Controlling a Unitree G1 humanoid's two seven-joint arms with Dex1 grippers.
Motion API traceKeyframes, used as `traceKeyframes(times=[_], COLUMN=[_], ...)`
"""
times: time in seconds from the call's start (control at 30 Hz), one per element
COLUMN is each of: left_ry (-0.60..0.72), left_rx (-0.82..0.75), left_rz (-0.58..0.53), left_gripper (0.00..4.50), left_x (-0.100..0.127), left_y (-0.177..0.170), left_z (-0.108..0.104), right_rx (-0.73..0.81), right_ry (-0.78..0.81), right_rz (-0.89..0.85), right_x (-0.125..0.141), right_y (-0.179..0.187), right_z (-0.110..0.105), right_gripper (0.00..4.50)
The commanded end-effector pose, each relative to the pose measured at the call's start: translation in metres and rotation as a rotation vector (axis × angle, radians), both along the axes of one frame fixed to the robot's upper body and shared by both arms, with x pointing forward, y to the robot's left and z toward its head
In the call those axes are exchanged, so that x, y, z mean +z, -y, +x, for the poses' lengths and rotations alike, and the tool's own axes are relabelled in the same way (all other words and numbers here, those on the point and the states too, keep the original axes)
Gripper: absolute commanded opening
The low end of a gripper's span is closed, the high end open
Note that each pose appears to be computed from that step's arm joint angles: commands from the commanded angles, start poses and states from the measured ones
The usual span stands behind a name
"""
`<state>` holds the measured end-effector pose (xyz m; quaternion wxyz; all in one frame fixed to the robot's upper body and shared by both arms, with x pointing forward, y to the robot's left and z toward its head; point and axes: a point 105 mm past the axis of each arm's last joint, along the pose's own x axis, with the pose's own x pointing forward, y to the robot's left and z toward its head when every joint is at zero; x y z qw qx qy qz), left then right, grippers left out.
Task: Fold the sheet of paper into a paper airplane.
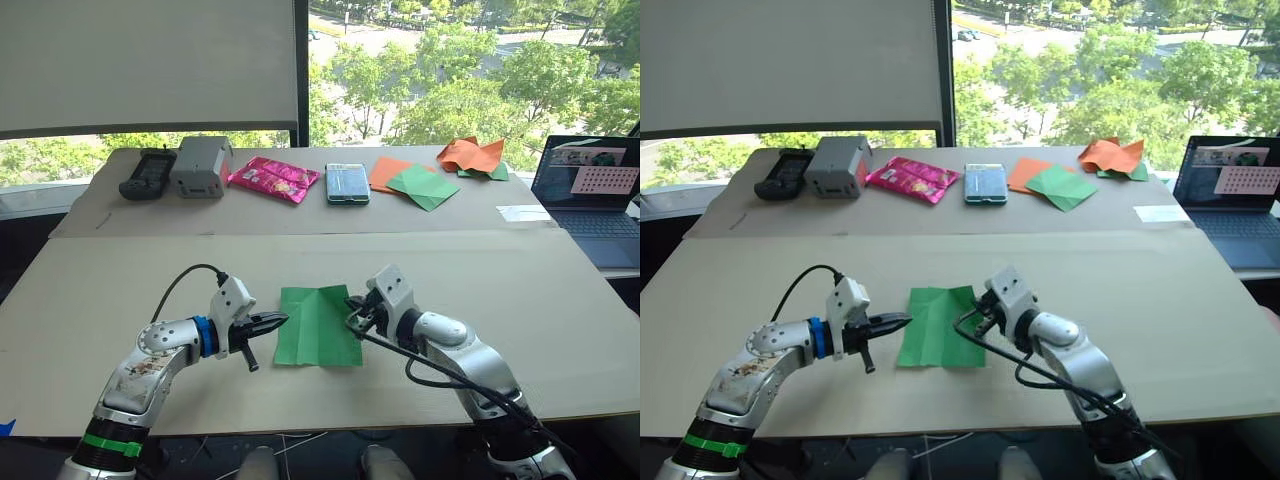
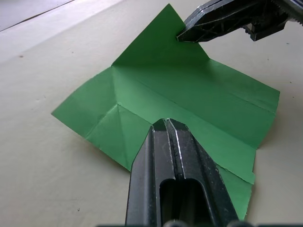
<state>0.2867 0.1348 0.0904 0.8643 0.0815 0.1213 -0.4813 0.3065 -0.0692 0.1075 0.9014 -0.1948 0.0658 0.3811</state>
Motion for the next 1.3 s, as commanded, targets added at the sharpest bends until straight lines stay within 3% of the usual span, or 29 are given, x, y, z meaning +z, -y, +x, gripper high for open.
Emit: traceKeyframes(times=[0.03,0.2,0.37,0.57,0.83,1.23,1.3], left_ry=[0.022,0.012,0.022,0.032,0.011,-0.018,-0.026], left_rx=[-0.010,-0.023,-0.025,-0.065,-0.105,-0.137,-0.132], left_rz=[-0.023,-0.016,-0.007,-0.013,0.037,0.135,0.153], left_gripper=[0.00,0.00,0.00,0.00,0.00,0.00,0.00], left_x=[0.011,0.010,0.013,0.014,-0.001,-0.031,-0.036], left_y=[0.001,0.002,0.012,0.035,0.055,0.064,0.062], left_z=[0.003,0.004,0.020,0.039,0.052,0.055,0.055], right_rx=[0.128,0.182,0.197,0.197,0.194,0.191,0.191], right_ry=[0.188,0.210,0.182,0.143,0.126,0.126,0.126], right_rz=[-0.202,-0.422,-0.487,-0.483,-0.478,-0.481,-0.475], right_x=[0.005,-0.020,-0.031,-0.036,-0.039,-0.037,-0.035], right_y=[-0.011,-0.011,-0.012,-0.014,-0.015,-0.014,-0.014], right_z=[-0.016,-0.022,-0.024,-0.026,-0.027,-0.028,-0.027], right_gripper=[0.01,0.01,0.01,0.01,0.01,0.01,0.63])
